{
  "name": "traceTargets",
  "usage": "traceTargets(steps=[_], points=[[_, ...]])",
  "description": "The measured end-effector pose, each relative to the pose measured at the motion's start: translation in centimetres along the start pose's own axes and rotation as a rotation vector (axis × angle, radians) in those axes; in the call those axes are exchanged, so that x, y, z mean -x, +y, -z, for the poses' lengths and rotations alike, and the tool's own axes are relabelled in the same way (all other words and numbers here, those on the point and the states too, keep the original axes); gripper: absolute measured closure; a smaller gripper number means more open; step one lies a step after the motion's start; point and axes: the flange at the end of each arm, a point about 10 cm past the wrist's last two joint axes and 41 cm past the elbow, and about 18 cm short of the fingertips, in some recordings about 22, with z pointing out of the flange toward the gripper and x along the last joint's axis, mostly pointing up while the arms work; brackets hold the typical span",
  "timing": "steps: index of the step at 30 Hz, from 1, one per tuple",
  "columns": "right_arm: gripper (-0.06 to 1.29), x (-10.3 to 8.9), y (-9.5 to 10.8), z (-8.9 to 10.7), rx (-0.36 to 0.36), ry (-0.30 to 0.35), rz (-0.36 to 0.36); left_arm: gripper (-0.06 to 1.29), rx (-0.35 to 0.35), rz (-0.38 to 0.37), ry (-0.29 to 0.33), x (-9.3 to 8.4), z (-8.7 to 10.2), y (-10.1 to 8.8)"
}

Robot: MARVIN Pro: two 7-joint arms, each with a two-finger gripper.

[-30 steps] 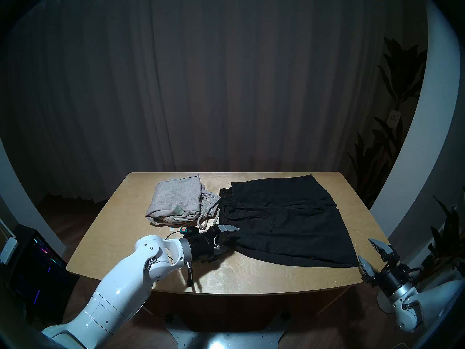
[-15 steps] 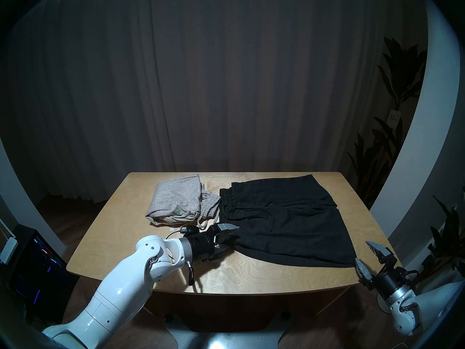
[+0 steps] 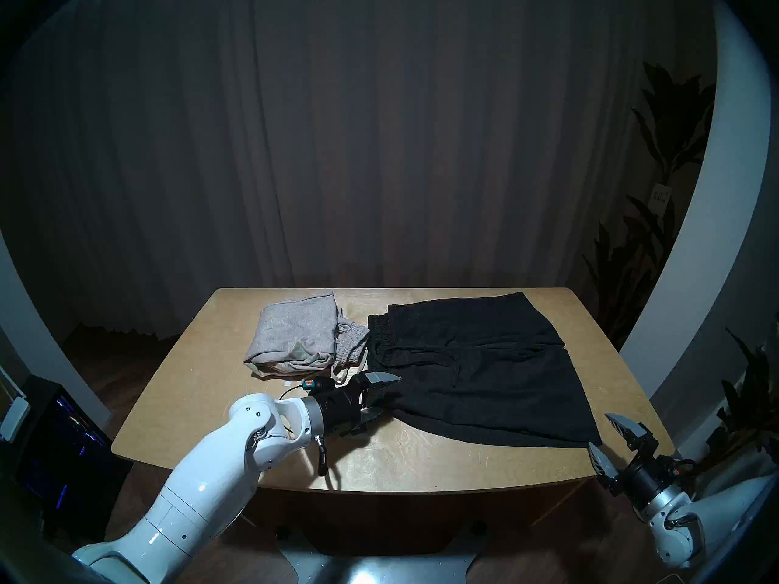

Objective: Fold pants twice and stack them

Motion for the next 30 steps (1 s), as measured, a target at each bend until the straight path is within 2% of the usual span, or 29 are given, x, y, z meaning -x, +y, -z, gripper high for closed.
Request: traceTargets(steps=[30], points=[[0.06,0.7,0.1,-0.11,0.033,0.008,0.024,0.06,0.008,0.008,0.01,-0.17,-0.69,0.16]])
